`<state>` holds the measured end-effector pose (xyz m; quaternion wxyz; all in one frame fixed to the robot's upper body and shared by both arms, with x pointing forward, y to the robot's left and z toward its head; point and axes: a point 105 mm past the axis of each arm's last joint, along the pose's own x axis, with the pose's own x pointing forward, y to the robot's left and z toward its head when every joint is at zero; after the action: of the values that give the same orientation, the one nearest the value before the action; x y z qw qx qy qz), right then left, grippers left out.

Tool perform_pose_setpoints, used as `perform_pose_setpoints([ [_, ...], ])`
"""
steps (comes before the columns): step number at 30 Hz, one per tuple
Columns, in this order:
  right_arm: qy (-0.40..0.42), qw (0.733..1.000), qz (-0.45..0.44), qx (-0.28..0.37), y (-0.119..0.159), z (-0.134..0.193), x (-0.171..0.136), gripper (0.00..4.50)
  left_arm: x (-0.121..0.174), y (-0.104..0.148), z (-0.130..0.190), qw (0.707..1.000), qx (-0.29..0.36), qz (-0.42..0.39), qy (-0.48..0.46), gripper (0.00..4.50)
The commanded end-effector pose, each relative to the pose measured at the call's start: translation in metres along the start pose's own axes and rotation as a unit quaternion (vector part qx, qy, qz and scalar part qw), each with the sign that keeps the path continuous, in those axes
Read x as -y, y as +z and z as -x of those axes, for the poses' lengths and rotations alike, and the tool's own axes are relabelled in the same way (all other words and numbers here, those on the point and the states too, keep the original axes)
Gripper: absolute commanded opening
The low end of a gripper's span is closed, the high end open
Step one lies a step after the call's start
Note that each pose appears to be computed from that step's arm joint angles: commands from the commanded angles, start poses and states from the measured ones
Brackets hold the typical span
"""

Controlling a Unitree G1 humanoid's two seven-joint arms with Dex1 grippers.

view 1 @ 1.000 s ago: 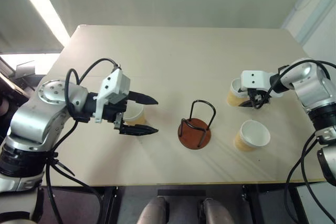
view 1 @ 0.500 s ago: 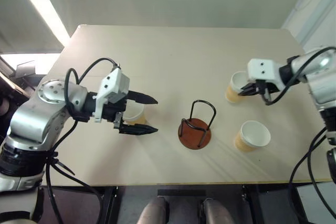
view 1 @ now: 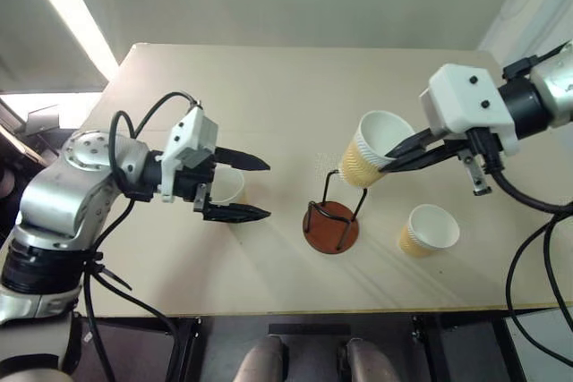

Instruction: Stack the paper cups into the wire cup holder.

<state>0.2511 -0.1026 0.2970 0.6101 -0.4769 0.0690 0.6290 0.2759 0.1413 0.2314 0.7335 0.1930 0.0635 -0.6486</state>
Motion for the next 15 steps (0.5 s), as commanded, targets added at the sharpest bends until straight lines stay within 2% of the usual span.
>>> perform_pose_setpoints([
  [1, -0.004, 1.0, 0.029, -0.001, 0.007, -0.005, 0.001, 0.05, -0.001, 0.01, 0.002, 1.0, 0.007, -0.025, 0.001, 4.5],
  [8, 0.008, 0.999, 0.039, 0.009, 0.007, -0.02, -0.002, 0.05, 0.001, 0.01, 0.003, 1.0, 0.005, -0.026, 0.003, 4.5],
  [15, 0.024, 0.999, 0.042, -0.007, -0.005, -0.028, -0.008, 0.05, 0.001, 0.01, 0.004, 1.0, 0.004, -0.026, 0.006, 4.5],
])
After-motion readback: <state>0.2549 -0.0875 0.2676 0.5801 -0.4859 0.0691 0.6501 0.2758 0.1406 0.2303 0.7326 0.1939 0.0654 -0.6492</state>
